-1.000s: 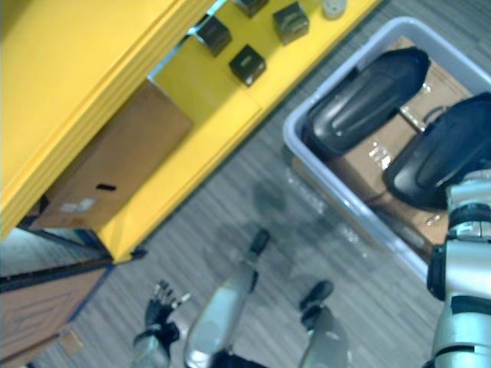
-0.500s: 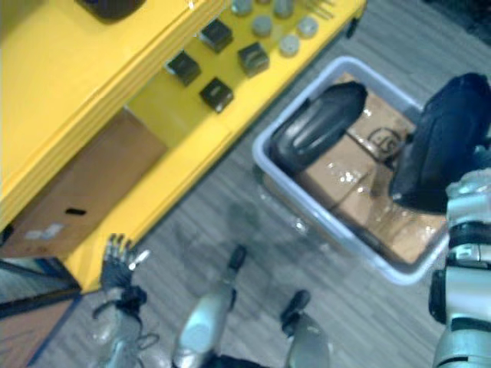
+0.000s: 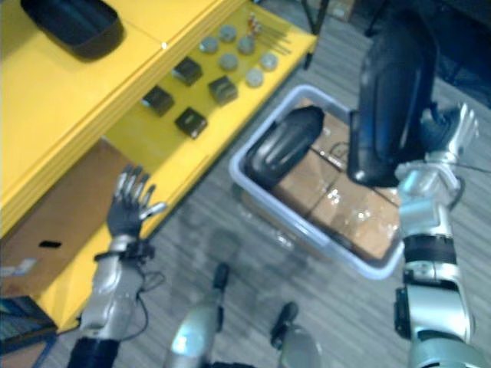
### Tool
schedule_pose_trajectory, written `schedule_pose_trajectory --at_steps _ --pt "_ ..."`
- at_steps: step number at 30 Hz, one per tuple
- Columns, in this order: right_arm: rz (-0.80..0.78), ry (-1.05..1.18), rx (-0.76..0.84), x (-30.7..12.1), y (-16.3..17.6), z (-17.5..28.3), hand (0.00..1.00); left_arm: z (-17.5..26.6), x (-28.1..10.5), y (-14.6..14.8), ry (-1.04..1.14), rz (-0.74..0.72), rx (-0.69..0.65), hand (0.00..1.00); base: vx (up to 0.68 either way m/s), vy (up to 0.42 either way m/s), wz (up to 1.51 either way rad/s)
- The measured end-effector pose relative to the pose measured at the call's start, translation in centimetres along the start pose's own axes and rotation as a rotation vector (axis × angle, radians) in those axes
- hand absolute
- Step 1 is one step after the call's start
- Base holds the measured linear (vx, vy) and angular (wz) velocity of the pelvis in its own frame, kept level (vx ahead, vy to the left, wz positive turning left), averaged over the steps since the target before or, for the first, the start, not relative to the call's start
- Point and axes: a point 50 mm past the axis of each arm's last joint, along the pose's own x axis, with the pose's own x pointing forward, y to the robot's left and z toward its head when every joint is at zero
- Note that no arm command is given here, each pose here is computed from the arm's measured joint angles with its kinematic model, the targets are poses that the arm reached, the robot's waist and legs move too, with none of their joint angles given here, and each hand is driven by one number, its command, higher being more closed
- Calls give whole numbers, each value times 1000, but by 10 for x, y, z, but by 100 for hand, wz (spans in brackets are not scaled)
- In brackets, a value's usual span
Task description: Walk over and take plastic housings, then place them on the shelf
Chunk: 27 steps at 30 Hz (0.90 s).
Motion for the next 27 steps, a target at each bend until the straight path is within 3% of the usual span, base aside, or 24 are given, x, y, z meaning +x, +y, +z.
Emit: schedule_pose_trajectory --at_steps 5,10,13,22,27 --pt "10 -278 143 -32 15 52 100 -12 27 -13 115 -27 28 0 81 -15 -23" --pt "58 -400 173 -49 27 70 100 -35 28 -38 258 -105 -124 0 -1 -4 -15" --pt "101 -461 187 -60 37 79 100 -52 22 -52 328 -121 -134 0 -44 17 -11" --pt "230 -513 203 -94 57 82 100 -69 15 -60 387 -75 -135 0 -47 5 -2" --pt "256 -504 198 -101 60 78 100 -67 14 -69 348 -68 -206 0 -4 -1 1"
